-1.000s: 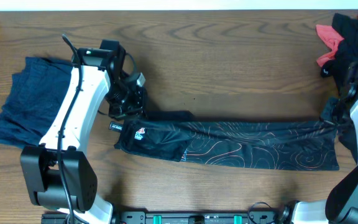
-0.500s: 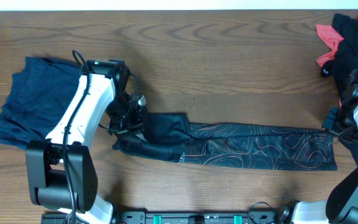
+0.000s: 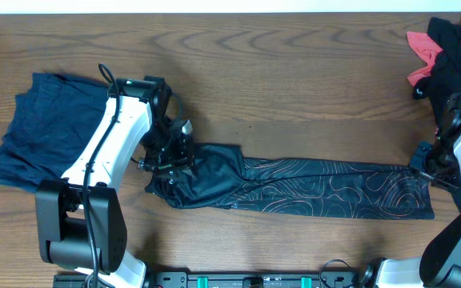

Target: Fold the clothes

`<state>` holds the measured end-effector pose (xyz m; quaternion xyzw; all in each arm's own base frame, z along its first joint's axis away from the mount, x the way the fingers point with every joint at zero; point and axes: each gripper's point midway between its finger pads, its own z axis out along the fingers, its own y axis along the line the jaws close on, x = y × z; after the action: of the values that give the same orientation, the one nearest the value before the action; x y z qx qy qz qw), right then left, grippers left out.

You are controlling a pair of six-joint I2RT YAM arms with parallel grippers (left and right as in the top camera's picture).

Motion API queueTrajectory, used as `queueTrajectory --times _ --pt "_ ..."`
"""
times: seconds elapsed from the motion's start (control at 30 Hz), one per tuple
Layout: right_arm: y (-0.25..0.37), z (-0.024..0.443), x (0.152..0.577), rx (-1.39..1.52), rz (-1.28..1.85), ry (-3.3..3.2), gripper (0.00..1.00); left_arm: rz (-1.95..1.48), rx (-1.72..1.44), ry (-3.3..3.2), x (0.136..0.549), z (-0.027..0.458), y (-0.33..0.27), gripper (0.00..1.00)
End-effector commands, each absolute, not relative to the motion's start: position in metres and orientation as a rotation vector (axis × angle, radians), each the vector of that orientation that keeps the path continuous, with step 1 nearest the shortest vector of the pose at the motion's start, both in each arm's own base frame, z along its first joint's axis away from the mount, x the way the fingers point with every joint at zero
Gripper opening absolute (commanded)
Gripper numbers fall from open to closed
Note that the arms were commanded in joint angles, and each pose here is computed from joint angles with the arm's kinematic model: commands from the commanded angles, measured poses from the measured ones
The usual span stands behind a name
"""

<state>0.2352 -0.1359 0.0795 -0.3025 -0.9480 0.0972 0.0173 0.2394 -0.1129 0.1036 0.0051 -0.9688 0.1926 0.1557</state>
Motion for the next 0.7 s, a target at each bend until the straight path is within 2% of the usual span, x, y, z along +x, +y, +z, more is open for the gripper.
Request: queueTrajectory --times 0.0,0.13,0.3,0.47,0.67 --pt "-0.136 0.066 0.225 -0.979 0.263 -2.911 0.47 0.555 -0.031 -2.813 0.248 0.100 -0.116 0.42" --pt "-0.145 0.047 0.219 -1.034 0.284 -2.910 0.66 0.566 -0.052 -2.840 0.254 0.098 -0.119 0.45" --pt "-0.155 0.026 0.214 -1.100 0.280 -2.928 0.75 0.582 -0.067 -2.879 0.263 0.096 -0.121 0.46" --pt "-0.140 0.005 0.213 -1.038 0.105 -2.979 0.77 0.582 -0.068 -2.880 0.263 0.096 -0.121 0.46" --pt "-0.141 -0.010 0.213 -0.990 0.125 -3.036 0.75 0.582 -0.068 -2.879 0.263 0.096 -0.121 0.46"
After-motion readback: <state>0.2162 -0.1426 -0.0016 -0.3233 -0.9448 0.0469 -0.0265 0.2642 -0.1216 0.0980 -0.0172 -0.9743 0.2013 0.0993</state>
